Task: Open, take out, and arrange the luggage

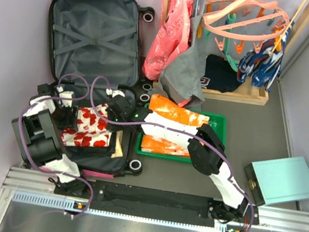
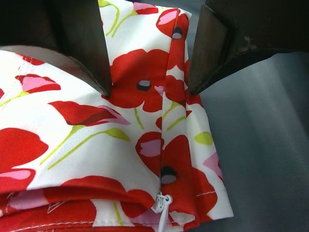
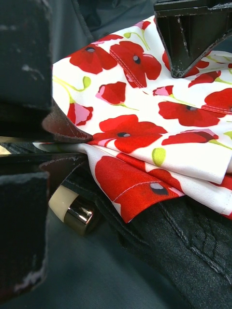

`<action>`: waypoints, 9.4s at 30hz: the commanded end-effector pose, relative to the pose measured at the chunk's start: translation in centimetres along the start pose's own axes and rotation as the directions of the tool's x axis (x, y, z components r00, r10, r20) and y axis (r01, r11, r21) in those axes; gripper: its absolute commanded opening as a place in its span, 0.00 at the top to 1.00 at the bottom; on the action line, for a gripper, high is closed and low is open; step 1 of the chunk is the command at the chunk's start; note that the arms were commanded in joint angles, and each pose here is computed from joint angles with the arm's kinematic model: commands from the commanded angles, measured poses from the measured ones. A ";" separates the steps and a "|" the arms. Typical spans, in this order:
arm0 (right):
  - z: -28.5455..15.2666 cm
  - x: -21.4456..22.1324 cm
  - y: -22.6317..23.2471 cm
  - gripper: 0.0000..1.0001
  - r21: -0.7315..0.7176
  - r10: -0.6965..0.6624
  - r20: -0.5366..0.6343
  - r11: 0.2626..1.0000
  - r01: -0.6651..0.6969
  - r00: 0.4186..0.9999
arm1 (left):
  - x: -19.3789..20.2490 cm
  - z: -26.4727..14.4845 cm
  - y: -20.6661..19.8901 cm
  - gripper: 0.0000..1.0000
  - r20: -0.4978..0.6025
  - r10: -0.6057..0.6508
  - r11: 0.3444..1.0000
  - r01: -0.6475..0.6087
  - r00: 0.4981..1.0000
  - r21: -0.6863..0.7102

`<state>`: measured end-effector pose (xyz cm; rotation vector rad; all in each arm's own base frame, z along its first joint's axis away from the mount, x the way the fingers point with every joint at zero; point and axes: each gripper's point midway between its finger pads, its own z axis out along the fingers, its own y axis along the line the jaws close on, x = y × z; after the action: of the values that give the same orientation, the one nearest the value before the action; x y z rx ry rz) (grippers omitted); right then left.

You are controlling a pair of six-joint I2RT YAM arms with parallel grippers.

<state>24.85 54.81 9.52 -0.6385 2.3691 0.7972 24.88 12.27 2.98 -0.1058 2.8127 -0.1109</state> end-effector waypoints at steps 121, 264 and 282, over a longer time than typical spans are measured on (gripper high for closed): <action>-4.8 -2.7 7.9 0.54 0.087 -0.268 0.189 0.963 0.256 0.945 | -3.4 -6.3 2.6 1.00 0.188 0.117 0.981 -0.083 0.975 -0.176; 2.4 0.0 -0.3 0.80 0.031 0.035 -0.106 0.999 -0.032 0.994 | -1.7 0.8 -8.0 0.19 -0.020 0.064 0.921 -0.051 0.998 0.386; -10.0 -10.5 4.9 1.00 0.046 -0.149 0.249 0.989 0.142 0.957 | -6.5 -9.1 -10.2 1.00 0.294 0.139 0.904 -0.243 0.946 0.351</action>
<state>26.46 53.94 12.70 -0.6850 2.3456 0.5993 27.79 3.61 9.75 0.1733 2.5997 -0.6078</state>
